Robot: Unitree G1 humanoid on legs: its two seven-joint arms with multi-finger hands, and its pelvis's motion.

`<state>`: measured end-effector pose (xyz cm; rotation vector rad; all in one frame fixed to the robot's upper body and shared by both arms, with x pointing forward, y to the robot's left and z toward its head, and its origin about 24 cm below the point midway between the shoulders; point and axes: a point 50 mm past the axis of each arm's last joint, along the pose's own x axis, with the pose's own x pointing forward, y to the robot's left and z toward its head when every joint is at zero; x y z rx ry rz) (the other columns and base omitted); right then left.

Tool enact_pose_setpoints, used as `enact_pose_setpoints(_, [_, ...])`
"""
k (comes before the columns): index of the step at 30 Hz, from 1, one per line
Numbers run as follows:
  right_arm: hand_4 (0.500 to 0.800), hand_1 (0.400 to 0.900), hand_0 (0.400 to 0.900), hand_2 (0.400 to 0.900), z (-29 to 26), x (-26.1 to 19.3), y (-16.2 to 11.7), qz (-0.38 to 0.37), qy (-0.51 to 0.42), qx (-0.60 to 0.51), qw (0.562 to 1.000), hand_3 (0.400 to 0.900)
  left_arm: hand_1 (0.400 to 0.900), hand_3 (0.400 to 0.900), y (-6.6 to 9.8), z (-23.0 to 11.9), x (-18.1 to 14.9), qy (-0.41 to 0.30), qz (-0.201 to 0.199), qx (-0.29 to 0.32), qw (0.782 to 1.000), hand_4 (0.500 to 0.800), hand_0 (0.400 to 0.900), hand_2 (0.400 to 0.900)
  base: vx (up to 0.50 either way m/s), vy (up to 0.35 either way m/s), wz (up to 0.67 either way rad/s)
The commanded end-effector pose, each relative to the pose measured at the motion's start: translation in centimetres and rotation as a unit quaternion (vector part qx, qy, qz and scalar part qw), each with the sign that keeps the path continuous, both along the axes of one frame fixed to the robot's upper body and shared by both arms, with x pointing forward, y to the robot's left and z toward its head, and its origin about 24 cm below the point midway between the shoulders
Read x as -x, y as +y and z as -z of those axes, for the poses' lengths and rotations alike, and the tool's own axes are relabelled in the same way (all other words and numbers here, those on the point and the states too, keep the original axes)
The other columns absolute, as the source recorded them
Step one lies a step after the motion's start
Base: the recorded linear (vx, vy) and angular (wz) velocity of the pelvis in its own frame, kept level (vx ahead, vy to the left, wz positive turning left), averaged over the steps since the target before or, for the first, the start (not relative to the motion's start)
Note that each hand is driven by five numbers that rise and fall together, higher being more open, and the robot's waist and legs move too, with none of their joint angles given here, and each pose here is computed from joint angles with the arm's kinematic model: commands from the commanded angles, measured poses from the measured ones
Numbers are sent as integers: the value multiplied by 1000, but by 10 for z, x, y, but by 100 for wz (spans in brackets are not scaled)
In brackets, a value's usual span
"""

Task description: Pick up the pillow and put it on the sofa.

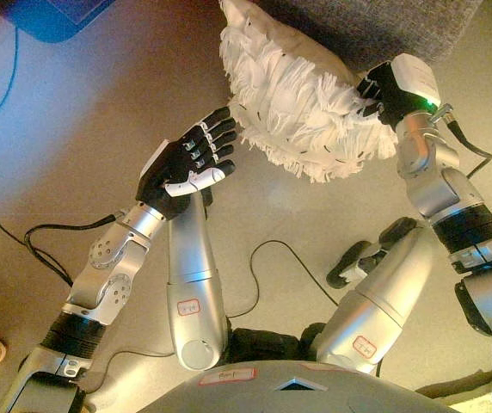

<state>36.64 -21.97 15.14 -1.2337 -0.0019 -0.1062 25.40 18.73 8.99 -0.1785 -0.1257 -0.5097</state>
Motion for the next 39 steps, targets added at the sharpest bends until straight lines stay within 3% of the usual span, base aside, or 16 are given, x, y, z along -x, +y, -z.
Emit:
enact_pose_setpoints(1, [500, 400, 400, 400, -40, -12, 9, -13, -73, -21, 997, 400, 900, 900, -20, -45, -1, -116, 44, 32, 992, 800, 900, 900, 0, 0, 0])
enact_pose_setpoints(11, [500, 400, 400, 400, -44, -10, 8, -22, -85, -38, 995, 400, 900, 900, -17, -46, -4, -111, 19, 39, 993, 800, 900, 900, 0, 0, 0])
enact_pose_setpoints(29, [500, 400, 400, 400, -54, -11, 10, -27, -111, -51, 992, 400, 900, 900, -18, -50, -6, -126, 16, 42, 991, 800, 900, 900, -8, 0, 0])
enact_pose_setpoints(39, [500, 400, 400, 400, -73, -5, 17, -66, -175, -86, 979, 400, 900, 900, -15, -50, -6, -134, -9, 53, 989, 800, 900, 900, -9, -3, -5])
